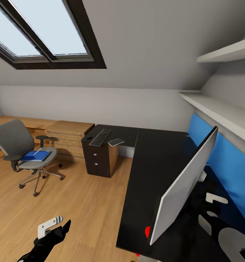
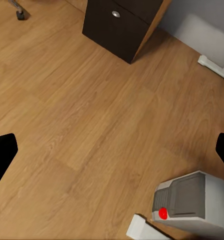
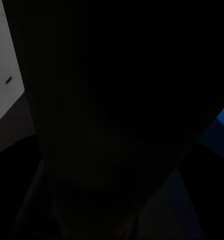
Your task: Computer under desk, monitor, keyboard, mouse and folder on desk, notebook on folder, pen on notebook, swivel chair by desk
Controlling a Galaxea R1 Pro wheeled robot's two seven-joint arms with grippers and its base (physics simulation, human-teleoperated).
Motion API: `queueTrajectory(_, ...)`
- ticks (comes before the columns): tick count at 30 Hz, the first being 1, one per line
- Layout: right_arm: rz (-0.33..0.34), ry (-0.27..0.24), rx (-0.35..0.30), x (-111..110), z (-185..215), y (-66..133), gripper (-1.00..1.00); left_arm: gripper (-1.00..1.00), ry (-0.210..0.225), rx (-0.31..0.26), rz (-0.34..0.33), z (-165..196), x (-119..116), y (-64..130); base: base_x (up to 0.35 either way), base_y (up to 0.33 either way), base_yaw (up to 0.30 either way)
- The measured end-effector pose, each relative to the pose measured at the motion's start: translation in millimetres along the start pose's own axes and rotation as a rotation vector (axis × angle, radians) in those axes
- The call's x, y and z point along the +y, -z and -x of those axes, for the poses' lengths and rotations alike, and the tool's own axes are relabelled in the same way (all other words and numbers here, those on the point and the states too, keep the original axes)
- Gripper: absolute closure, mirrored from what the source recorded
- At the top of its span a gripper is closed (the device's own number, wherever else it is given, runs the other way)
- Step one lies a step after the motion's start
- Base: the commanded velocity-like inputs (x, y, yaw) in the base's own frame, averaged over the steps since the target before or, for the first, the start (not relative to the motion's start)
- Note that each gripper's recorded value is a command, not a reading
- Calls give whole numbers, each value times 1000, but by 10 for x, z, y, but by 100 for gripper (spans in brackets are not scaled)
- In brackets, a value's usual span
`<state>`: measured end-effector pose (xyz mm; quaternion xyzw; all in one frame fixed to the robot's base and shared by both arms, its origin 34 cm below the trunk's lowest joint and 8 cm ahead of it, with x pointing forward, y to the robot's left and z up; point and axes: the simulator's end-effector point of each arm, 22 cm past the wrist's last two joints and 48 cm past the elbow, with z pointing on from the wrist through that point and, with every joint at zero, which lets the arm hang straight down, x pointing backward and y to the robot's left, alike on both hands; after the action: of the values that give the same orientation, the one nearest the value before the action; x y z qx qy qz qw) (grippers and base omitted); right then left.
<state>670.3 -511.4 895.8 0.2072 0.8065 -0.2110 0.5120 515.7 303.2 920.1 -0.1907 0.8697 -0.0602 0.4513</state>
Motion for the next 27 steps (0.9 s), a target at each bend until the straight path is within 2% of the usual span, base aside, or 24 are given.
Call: queueTrajectory(27, 6, 6, -4, 23, 11, 2, 100, -100, -2, -2, 0, 0, -4, -1, 2, 0, -3)
